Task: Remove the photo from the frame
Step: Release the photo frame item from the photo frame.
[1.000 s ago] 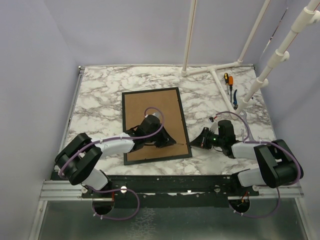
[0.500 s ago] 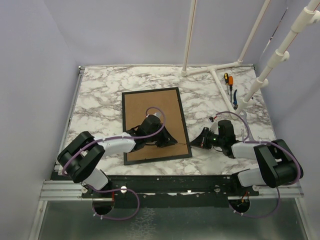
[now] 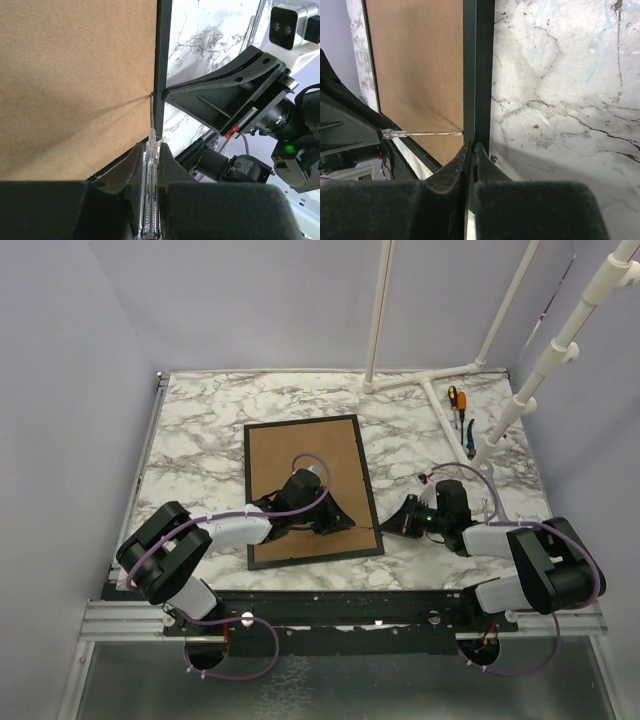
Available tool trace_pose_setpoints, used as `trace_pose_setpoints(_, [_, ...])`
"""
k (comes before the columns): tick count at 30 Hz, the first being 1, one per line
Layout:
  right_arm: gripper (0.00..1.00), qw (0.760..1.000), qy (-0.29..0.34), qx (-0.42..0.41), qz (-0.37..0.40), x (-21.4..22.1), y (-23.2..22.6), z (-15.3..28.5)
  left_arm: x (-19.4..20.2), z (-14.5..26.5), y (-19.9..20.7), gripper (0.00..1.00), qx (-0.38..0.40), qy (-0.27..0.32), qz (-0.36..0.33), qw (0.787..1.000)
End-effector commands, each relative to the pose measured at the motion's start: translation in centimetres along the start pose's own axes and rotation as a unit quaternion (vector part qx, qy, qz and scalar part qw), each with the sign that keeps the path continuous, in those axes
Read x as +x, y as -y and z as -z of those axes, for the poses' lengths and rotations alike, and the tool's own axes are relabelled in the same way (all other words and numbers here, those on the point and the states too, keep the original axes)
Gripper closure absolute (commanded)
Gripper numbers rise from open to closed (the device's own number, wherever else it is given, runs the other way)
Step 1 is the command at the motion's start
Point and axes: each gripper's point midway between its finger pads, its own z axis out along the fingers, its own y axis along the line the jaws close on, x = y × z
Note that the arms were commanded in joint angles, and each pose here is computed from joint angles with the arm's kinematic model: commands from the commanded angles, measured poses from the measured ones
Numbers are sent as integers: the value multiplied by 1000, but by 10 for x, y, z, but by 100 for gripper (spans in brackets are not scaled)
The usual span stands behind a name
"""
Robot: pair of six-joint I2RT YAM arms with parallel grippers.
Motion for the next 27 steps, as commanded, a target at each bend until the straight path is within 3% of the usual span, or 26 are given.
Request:
trace_pose_setpoints(1, [94,1000,-16,-22,5,7,-5,0,6,-5,8,100,15,-17,1,1000])
trace_pose_setpoints(13, [94,999,-22,-28,-1,11,-5,-2,11,-7,21,100,58,-30,16,998])
trace_pose_setpoints(27, [96,999,-25,-18,11,5,-7,-2,9,-12,32,100,49,-27,46,997])
